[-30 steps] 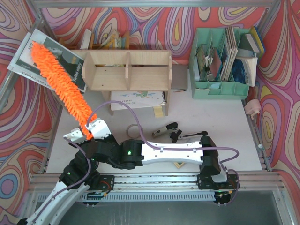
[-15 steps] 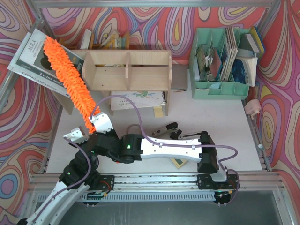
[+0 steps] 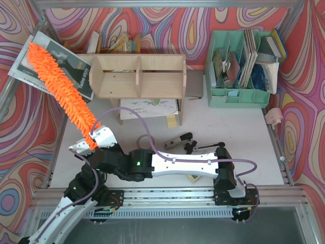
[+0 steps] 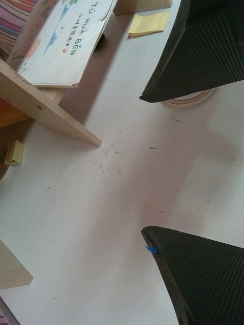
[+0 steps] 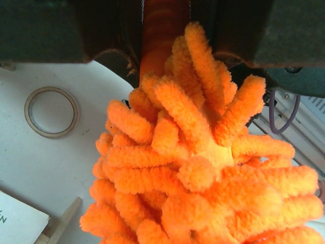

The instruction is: Dust the bookshelf with a duster

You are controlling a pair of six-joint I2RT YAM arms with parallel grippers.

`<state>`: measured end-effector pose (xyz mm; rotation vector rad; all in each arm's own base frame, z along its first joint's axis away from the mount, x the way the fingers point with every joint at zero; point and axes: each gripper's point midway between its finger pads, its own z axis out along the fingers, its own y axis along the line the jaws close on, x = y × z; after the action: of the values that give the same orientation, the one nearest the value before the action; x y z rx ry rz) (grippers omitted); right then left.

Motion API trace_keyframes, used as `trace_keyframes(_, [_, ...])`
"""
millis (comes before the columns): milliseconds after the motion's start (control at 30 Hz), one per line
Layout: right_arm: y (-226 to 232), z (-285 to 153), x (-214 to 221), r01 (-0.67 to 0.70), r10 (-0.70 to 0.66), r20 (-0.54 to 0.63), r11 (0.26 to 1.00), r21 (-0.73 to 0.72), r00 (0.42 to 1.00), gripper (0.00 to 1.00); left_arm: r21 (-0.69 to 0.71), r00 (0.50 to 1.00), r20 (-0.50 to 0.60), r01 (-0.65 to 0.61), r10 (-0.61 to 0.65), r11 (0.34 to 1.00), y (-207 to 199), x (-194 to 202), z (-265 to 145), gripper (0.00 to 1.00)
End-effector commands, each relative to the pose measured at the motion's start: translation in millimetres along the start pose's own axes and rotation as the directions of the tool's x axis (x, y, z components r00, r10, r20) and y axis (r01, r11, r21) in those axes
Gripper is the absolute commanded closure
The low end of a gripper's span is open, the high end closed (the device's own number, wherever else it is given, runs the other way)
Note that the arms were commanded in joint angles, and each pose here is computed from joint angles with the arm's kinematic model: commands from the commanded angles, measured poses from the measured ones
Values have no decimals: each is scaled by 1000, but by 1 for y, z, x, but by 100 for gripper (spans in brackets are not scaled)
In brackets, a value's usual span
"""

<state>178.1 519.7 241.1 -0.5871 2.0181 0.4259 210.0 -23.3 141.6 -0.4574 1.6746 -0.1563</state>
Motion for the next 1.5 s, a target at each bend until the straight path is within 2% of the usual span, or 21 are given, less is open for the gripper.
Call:
trace_keyframes(0, [-1, 8, -10, -57, 57, 20, 998, 8, 998, 100, -3, 1000, -9, -24, 24, 1000, 2, 7, 2, 1])
trace_keyframes(133, [-20, 20, 10, -109, 111, -59, 994, 32, 992, 100, -2, 1000, -11, -25, 25, 1000, 2, 7, 2, 1])
trace_keyframes(333, [-31, 17, 14, -108, 112, -58, 992, 69, 992, 100, 1, 1000, -12, -27, 27, 1000, 1, 8, 2, 1])
trace_keyframes(567, [6, 1, -20, -41, 45, 59, 997, -72, 997, 100, 1, 999, -16, -31, 31, 1000, 1, 8, 2, 2])
trace_keyframes(733, [7, 3, -26, -30, 35, 83, 998, -58, 996, 100, 0, 999, -16, -31, 31, 1000, 1, 8, 3, 2])
trace_keyframes(1000, [-16, 19, 7, -69, 70, -27, 997, 37, 997, 100, 1, 999, -16, -31, 31, 1000, 1, 8, 2, 1])
trace_keyframes(1133, [-23, 22, 11, -86, 89, -45, 995, 58, 995, 100, 1, 999, -14, -30, 30, 1000, 1, 8, 2, 2])
trace_keyframes(1300, [-15, 15, -9, -72, 72, 3, 997, 15, 997, 100, 3, 1000, -13, -27, 27, 1000, 1, 7, 2, 1])
trace_keyframes(1467, [11, -3, -32, -17, 23, 108, 998, -58, 994, 100, 1, 1000, -12, -28, 28, 1000, 2, 7, 2, 1])
